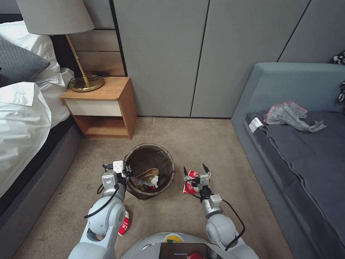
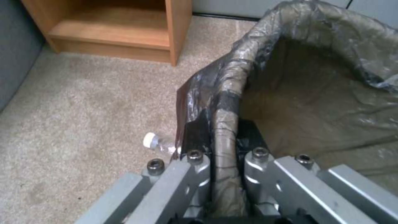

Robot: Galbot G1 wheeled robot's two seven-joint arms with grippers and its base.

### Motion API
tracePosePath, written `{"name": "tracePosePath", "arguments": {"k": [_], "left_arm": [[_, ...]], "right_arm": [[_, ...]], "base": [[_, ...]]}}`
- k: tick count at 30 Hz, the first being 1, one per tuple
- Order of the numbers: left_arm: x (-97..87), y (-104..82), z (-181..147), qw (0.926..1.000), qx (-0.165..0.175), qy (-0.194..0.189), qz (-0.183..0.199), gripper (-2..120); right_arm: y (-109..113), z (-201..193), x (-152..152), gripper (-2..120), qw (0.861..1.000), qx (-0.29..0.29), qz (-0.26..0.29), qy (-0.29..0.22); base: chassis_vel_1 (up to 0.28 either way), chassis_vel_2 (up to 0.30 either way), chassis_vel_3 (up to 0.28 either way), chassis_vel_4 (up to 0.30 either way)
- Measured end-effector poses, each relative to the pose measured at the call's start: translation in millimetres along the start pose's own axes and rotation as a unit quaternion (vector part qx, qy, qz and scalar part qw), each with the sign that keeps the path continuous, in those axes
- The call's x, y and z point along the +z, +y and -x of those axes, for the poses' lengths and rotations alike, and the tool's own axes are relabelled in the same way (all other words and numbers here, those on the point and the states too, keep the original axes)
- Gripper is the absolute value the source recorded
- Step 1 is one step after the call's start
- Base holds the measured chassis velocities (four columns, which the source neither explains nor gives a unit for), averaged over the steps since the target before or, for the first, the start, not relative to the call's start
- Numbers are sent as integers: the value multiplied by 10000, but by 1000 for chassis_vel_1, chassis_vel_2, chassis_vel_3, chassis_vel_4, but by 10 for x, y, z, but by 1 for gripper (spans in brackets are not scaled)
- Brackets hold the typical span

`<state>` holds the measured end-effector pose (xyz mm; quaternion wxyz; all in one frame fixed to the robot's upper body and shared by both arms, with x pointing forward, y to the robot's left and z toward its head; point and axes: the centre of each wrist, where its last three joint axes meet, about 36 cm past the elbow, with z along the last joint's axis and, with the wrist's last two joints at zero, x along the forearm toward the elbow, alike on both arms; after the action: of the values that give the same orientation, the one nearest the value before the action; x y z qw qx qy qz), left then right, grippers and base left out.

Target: Pick up the trash bin, then pick up the garbage from the floor and place it into the trash bin.

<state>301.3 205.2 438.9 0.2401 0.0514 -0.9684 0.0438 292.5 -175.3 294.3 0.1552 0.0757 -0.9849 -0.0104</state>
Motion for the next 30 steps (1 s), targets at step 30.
{"name": "tracePosePath", "arguments": {"k": [30], "left_arm": [[6,-2,-14,10000,5,14,13,4]], "right_arm": [[-167,872,469,92,9753,249,279,2179]], "base": [[0,0,0,0]]}}
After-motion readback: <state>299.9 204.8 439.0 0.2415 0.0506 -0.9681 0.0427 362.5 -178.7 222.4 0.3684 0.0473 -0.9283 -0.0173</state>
